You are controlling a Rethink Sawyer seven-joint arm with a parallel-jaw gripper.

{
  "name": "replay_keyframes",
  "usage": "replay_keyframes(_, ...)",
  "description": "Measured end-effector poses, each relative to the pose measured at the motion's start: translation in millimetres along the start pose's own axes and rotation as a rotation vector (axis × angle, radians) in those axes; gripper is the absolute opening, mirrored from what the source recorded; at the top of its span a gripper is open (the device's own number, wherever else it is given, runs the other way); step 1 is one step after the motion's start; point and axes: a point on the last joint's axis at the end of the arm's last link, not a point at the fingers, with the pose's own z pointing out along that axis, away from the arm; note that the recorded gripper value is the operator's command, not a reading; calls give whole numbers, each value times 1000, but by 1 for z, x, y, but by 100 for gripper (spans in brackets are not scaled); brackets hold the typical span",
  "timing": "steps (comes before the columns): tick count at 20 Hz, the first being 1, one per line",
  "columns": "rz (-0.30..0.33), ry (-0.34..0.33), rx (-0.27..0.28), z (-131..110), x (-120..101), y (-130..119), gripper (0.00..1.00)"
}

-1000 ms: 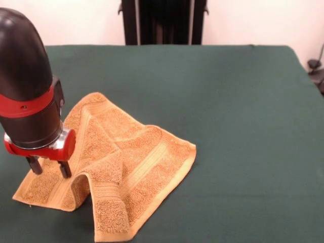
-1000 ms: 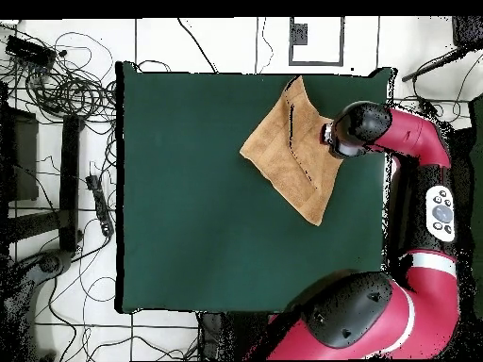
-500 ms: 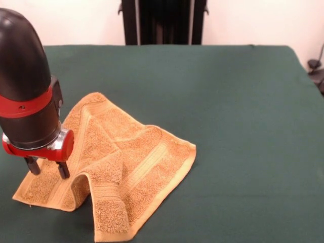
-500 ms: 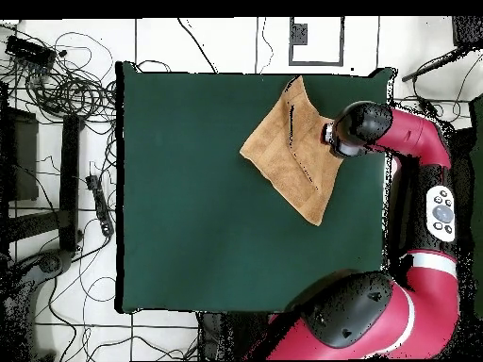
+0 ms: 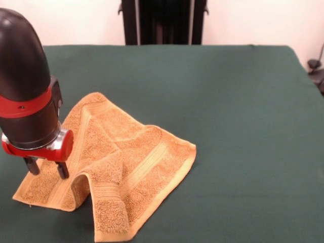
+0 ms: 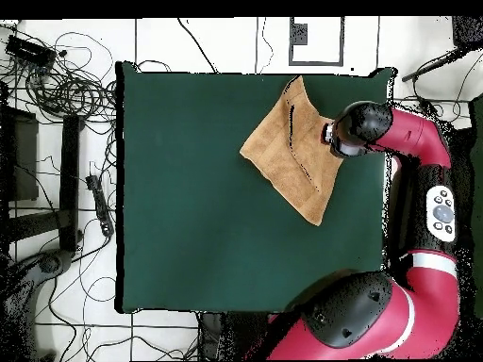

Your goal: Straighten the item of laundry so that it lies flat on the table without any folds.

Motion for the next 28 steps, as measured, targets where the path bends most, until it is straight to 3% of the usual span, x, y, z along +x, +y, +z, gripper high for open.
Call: replay_keyframes(28, -1, -3, 13, 1, -1, -5, 100)
